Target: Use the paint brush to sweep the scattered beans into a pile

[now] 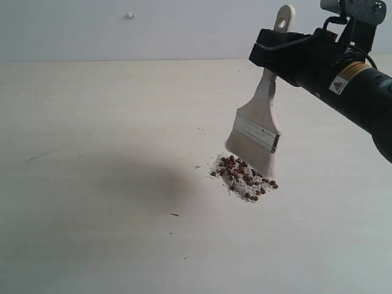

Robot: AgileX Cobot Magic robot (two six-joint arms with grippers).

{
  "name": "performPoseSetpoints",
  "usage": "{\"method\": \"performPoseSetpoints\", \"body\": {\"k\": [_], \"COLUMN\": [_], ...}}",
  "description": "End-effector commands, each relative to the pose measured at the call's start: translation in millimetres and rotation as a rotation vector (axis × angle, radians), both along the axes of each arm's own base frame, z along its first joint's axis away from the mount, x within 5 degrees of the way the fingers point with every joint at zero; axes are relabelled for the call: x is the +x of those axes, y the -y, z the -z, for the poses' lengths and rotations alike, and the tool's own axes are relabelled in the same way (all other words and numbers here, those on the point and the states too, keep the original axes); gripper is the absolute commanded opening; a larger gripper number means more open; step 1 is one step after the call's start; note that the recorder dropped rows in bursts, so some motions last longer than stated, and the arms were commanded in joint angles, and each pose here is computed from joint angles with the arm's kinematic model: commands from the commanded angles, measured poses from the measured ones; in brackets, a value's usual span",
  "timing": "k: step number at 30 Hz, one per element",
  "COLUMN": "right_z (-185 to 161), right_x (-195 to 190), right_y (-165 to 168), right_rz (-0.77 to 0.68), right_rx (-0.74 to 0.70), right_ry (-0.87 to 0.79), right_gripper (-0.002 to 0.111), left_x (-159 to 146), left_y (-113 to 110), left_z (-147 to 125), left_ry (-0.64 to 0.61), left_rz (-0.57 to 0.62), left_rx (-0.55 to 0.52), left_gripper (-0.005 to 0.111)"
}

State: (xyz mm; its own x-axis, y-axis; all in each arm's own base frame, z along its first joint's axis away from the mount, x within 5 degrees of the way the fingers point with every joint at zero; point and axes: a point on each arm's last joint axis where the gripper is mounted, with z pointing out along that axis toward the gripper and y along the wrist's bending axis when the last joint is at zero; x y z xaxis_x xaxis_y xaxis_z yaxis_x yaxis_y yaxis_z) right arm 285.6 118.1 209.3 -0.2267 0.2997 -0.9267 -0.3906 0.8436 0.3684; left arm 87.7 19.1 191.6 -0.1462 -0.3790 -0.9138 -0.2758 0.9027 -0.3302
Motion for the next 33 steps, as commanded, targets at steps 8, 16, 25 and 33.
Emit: {"method": "performPoseSetpoints", "body": {"k": [8,16,25,33], "right_z": [-18.3,-55.4,-43.2,0.1], "right_x": [-30.7,-6.8,-7.4,9.2], "right_y": [38.9,43.3,82.3,72.6], "right_rz": [0.252,-0.036,-0.174,-0.286], "right_rx": [-0.286,-0.458,-0.459,-0.346], "right_ry": [-0.008,-0.356,-0.694,-0.835], "right_gripper": [0.000,0.000,0.000,0.000], "left_x": [-0.5,-0.5,-0.5,-0.5], "left_y": [-0.4,-0.4,-0.4,-0.4], "left_z": [1.0,1.0,1.0,1.0], "left_ry": [0.000,0.000,0.000,0.000], "left_rz": [-0.008,-0.008,-0.008,-0.008], "left_rx": [-0.005,-0.005,-0.005,-0.005], "left_gripper": [0.000,0.000,0.000,0.000]}}
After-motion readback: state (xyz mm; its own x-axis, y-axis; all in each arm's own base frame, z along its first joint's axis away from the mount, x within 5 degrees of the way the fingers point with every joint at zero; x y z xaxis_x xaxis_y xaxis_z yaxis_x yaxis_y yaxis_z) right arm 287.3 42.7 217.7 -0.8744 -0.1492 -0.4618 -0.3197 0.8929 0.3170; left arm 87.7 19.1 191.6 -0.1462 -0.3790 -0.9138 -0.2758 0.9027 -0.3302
